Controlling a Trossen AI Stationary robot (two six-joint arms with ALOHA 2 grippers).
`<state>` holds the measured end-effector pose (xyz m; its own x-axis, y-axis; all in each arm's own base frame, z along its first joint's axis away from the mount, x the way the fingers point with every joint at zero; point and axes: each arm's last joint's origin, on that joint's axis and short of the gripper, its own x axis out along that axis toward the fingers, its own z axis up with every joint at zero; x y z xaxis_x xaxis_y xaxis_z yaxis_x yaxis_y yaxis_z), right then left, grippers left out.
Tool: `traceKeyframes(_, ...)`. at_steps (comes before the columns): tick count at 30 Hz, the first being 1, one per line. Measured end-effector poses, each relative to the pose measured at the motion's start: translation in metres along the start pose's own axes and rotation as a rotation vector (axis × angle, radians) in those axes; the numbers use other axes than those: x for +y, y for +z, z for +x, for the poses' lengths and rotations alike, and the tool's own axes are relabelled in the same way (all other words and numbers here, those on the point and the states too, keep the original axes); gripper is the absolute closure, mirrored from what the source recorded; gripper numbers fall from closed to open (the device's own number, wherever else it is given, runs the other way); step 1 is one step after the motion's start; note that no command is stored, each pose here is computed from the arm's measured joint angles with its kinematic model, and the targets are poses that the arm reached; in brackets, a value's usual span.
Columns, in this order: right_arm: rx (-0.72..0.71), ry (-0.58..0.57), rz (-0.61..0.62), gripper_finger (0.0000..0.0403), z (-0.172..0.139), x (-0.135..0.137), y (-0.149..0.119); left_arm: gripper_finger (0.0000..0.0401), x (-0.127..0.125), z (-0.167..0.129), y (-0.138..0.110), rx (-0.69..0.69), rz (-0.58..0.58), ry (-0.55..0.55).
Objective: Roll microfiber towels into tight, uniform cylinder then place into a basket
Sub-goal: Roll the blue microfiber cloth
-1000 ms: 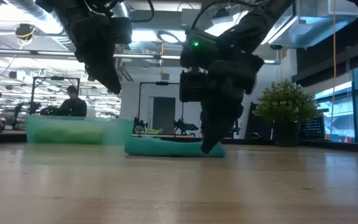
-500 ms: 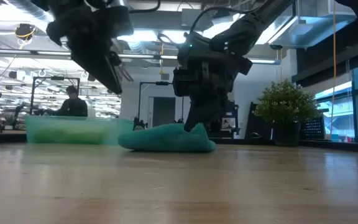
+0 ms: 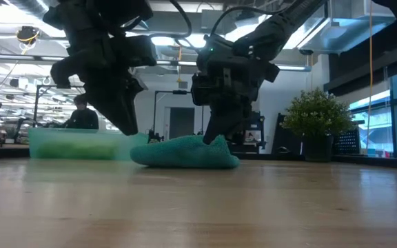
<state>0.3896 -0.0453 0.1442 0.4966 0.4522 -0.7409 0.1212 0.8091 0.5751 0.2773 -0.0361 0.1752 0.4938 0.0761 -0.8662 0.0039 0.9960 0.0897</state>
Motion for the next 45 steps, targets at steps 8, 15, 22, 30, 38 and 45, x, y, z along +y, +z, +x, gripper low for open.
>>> traceKeyframes(8,-0.001,-0.004,0.000,0.0399,0.000,0.000,0.000,0.0337,0.000,0.000,0.000,0.001,-0.032,-0.015)
traceKeyframes(15,0.000,-0.002,0.000,0.0399,0.000,0.000,0.000,0.0326,0.000,0.000,0.000,-0.001,-0.075,0.000)
traceKeyframes(22,0.004,0.005,0.012,0.0399,0.000,0.000,0.000,0.0297,0.003,0.000,0.000,-0.001,-0.110,0.007)
traceKeyframes(30,0.021,0.072,0.032,0.0399,-0.002,0.001,0.000,0.0296,0.004,0.000,0.000,-0.002,-0.117,0.014)
traceKeyframes(38,0.002,0.058,0.042,0.0400,-0.007,-0.007,0.003,0.0294,0.002,0.000,0.000,-0.002,-0.144,0.011)
traceKeyframes(45,-0.015,0.033,0.045,0.0400,-0.008,-0.010,0.004,0.0293,0.002,0.001,0.000,-0.001,-0.101,0.030)
